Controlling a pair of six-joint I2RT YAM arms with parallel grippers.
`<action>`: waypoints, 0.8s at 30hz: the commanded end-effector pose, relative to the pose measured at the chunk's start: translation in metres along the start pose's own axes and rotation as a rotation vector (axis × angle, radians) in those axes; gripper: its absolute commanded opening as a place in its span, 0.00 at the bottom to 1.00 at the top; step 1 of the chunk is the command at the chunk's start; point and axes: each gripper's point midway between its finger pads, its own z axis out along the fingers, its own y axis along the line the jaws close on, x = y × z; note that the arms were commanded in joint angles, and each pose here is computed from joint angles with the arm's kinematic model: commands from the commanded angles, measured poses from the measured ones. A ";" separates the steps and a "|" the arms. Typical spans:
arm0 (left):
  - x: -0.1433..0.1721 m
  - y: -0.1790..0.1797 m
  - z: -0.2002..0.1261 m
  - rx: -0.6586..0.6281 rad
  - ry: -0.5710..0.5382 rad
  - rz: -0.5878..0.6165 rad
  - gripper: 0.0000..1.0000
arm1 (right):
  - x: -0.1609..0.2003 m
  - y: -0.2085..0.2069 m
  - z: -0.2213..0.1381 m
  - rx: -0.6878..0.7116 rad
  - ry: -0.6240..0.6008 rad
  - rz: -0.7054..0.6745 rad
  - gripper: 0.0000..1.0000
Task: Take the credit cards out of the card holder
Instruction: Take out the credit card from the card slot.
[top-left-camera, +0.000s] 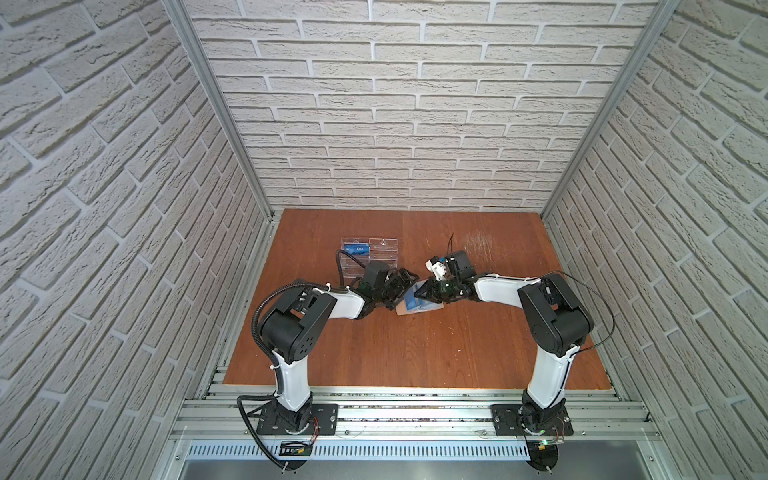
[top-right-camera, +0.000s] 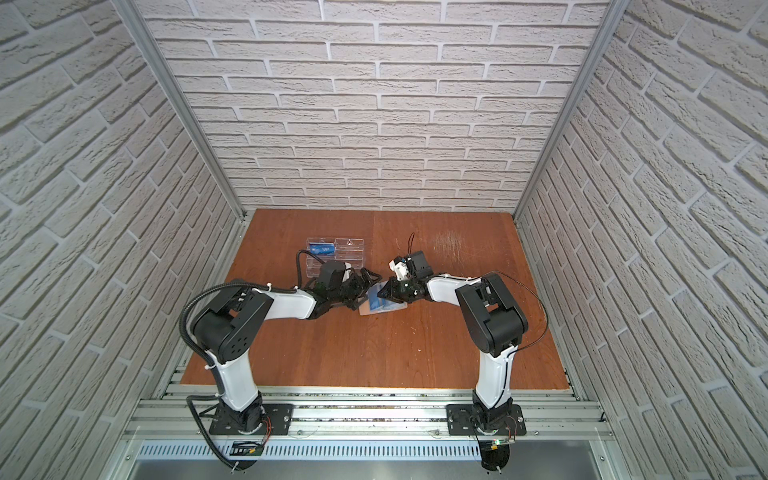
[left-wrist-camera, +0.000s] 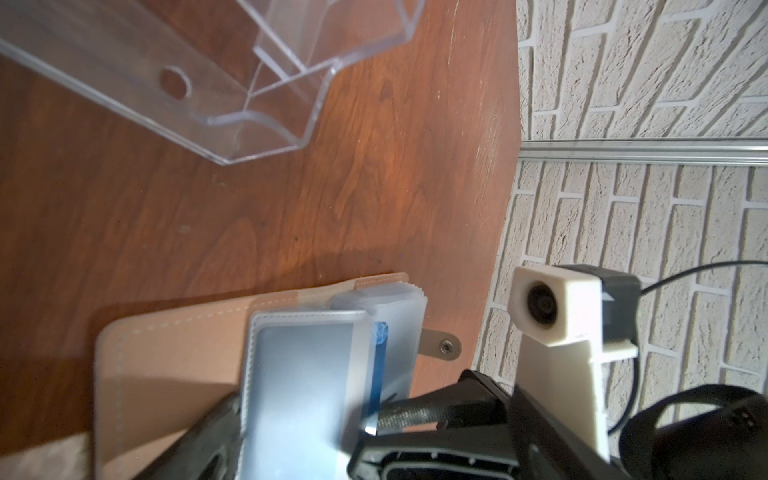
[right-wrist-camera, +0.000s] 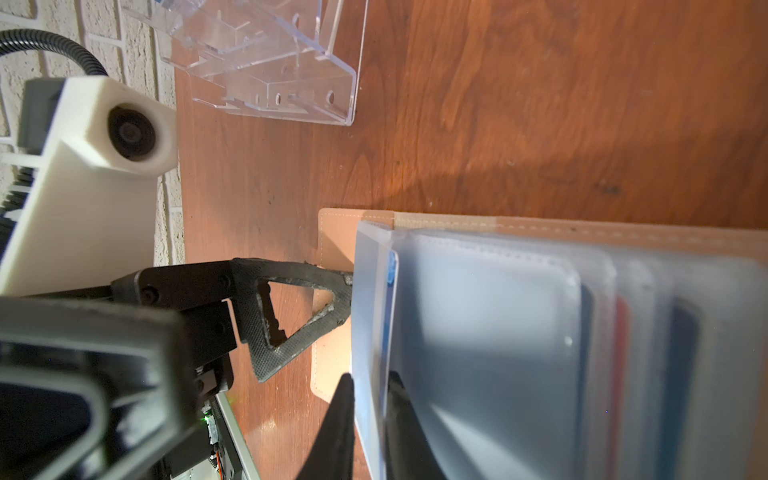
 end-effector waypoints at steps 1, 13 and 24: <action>0.012 0.035 0.007 -0.079 0.037 -0.038 0.98 | -0.005 0.014 -0.002 -0.065 -0.021 -0.034 0.14; 0.012 0.038 0.006 -0.082 0.035 -0.043 0.98 | -0.006 0.013 -0.008 -0.082 -0.034 -0.032 0.09; 0.013 0.044 0.008 -0.088 0.036 -0.052 0.98 | -0.007 0.011 -0.012 -0.103 -0.047 -0.015 0.08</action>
